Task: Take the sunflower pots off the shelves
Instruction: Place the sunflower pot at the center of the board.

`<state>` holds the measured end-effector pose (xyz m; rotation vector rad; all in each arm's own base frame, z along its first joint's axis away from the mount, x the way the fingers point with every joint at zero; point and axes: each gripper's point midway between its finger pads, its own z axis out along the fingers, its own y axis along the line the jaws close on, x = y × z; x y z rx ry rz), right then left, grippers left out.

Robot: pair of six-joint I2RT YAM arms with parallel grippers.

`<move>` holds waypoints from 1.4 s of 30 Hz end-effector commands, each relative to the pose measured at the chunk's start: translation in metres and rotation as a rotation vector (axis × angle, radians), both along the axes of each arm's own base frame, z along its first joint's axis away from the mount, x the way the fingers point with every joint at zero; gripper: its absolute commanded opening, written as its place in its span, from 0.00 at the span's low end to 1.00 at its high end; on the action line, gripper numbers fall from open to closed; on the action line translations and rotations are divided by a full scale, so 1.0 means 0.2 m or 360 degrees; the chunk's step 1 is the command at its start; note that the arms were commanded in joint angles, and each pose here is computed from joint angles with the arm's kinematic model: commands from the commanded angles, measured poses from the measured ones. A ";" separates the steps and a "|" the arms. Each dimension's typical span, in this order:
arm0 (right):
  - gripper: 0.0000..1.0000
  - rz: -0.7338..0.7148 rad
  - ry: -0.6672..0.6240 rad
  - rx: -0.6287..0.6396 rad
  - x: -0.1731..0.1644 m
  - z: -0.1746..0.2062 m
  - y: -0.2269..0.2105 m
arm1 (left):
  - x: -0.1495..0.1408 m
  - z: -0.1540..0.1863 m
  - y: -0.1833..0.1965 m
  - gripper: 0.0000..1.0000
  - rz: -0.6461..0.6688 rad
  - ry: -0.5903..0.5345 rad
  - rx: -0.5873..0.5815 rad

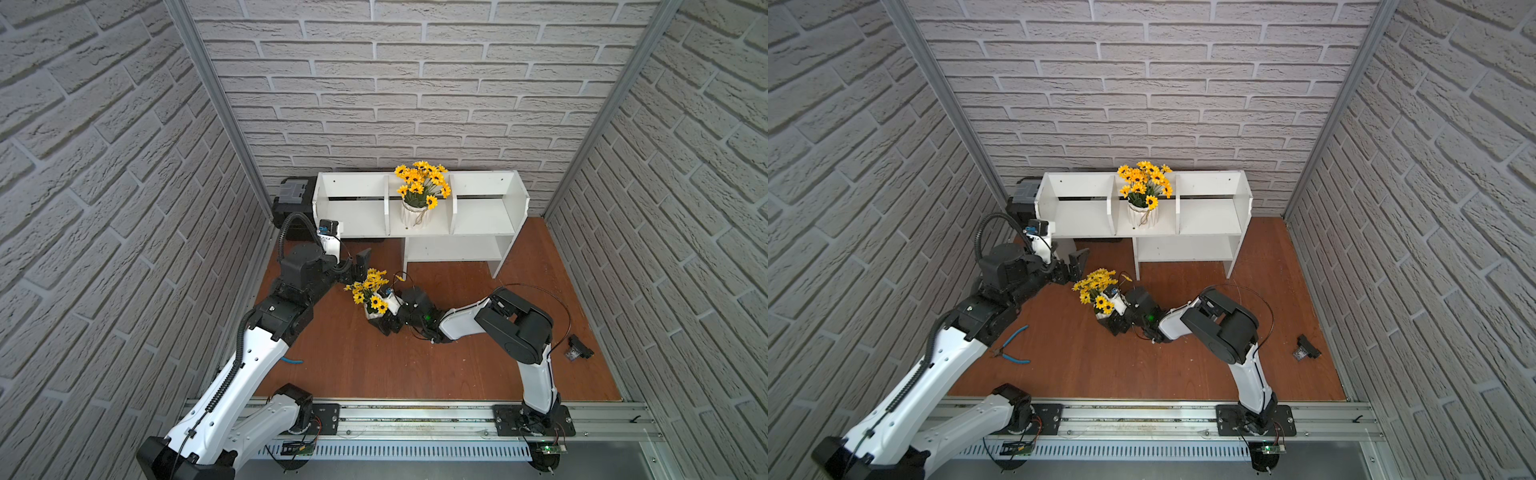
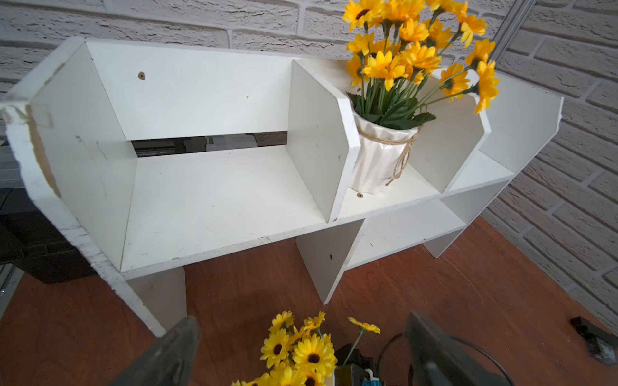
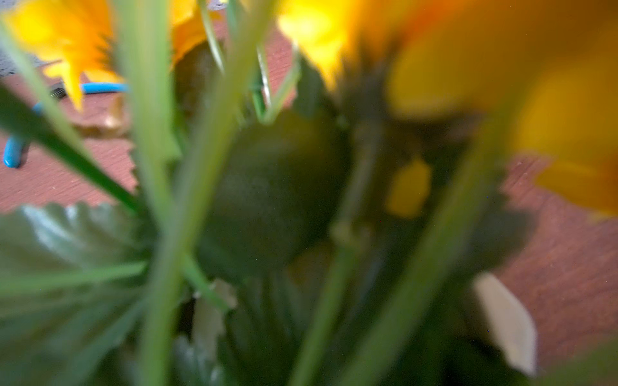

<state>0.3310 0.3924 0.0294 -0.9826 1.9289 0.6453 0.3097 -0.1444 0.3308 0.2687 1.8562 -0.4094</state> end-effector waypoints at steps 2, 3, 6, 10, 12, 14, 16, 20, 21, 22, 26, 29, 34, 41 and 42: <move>0.53 -0.0026 0.0088 -0.0069 -0.04 -0.09 -0.03 | 0.00 0.04 -0.01 0.98 -0.0006 -0.0061 -0.0034; 0.58 -0.0028 0.0082 -0.0067 -0.04 -0.08 -0.04 | 0.00 0.04 -0.01 0.98 -0.0006 -0.0062 -0.0033; 0.68 -0.0044 0.0062 -0.0064 -0.04 -0.05 -0.05 | 0.00 0.03 -0.01 0.98 -0.0010 -0.0058 -0.0026; 0.99 -0.0048 0.0046 -0.0066 -0.03 -0.02 -0.05 | 0.00 0.04 -0.01 0.98 -0.0012 -0.0061 -0.0023; 1.00 -0.0048 0.0046 -0.0065 -0.03 -0.01 -0.05 | 0.00 0.04 -0.01 0.98 -0.0011 -0.0063 -0.0021; 1.00 -0.0044 0.0048 -0.0060 -0.04 -0.01 -0.05 | 0.00 0.04 -0.01 0.98 -0.0013 -0.0064 -0.0016; 1.00 -0.0046 0.0045 -0.0059 -0.04 0.00 -0.05 | 0.00 0.04 0.00 0.98 -0.0010 -0.0065 -0.0013; 1.00 -0.0038 0.0034 -0.0053 -0.04 0.03 -0.05 | 0.00 0.04 0.00 0.98 -0.0011 -0.0069 -0.0014; 1.00 -0.0036 0.0035 -0.0058 -0.05 0.02 -0.05 | 0.00 0.04 0.00 0.98 -0.0012 -0.0065 -0.0013; 1.00 -0.0036 0.0040 -0.0063 -0.05 0.02 -0.05 | 0.00 0.04 0.00 0.98 -0.0012 -0.0065 -0.0013; 1.00 -0.0029 -0.0007 -0.0025 -0.05 0.13 -0.05 | 0.00 0.04 0.00 0.98 -0.0012 -0.0066 -0.0008; 1.00 -0.0026 -0.0024 -0.0017 -0.07 0.18 -0.06 | 0.00 0.04 0.00 0.98 -0.0010 -0.0065 -0.0004; 1.00 -0.0027 -0.0062 -0.0019 -0.10 0.28 -0.08 | 0.00 0.04 0.00 0.98 -0.0005 -0.0062 0.0007; 1.00 -0.0057 -0.0139 -0.0005 -0.16 0.51 -0.18 | -0.01 0.07 0.01 0.98 0.0020 -0.0073 0.0032; 1.00 -0.0062 -0.0159 0.0005 -0.17 0.56 -0.20 | -0.01 0.06 0.02 0.98 0.0027 -0.0067 0.0037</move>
